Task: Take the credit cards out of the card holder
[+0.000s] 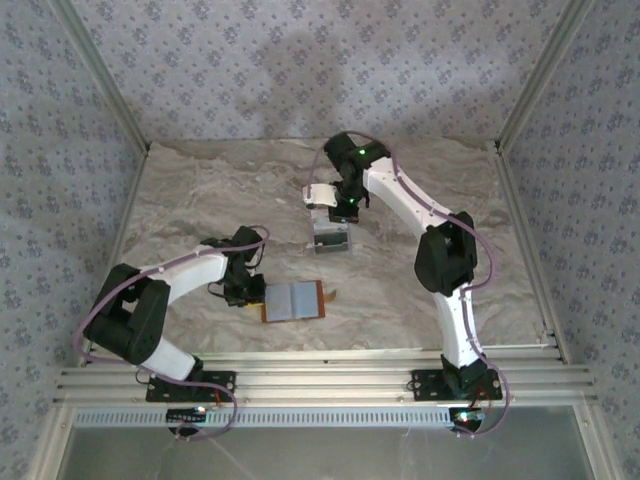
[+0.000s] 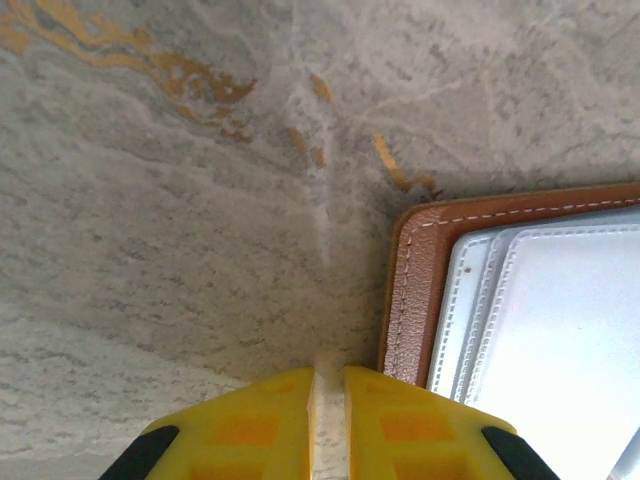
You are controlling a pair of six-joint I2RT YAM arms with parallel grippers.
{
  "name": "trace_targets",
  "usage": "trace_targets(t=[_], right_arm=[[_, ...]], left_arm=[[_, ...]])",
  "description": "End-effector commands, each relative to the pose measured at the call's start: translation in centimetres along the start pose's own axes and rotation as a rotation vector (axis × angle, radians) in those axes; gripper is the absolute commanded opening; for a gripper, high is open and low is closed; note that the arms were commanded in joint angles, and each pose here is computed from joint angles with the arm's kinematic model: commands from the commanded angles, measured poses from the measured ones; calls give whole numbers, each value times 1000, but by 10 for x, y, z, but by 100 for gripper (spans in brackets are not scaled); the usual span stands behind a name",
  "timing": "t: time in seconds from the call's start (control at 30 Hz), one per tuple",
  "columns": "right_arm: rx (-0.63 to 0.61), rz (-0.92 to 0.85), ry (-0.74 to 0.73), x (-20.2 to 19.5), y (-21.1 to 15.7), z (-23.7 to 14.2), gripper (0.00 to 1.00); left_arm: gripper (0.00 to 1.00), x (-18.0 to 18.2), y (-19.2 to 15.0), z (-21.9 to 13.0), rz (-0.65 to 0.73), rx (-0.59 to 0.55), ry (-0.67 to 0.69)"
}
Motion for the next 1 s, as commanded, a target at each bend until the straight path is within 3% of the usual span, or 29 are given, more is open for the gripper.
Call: trace_targets(t=[0.0, 0.4, 0.73, 0.97], right_arm=[[59, -174, 84, 10, -12, 9, 0], [88, -200, 109, 5, -18, 35, 0], [95, -242, -5, -8, -3, -7, 0], [99, -281, -67, -21, 1, -5, 0]], left_arm=[[16, -11, 5, -6, 20, -21, -30], [16, -11, 5, -15, 19, -43, -33], [16, -13, 7, -18, 22, -53, -40], [16, -9, 3, -20, 23, -41, -23]])
Point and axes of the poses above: each hand's point on the last joint's axis, 136 mm out from that joint toward the fingers, its own z axis out along the fingers, its own x axis along the line the jaws close on, y = z × x, the point moved 3 cm from there along -z, back along the fingers, and after that the axes turned 11 degrees about -z, right-handed, at the moved point
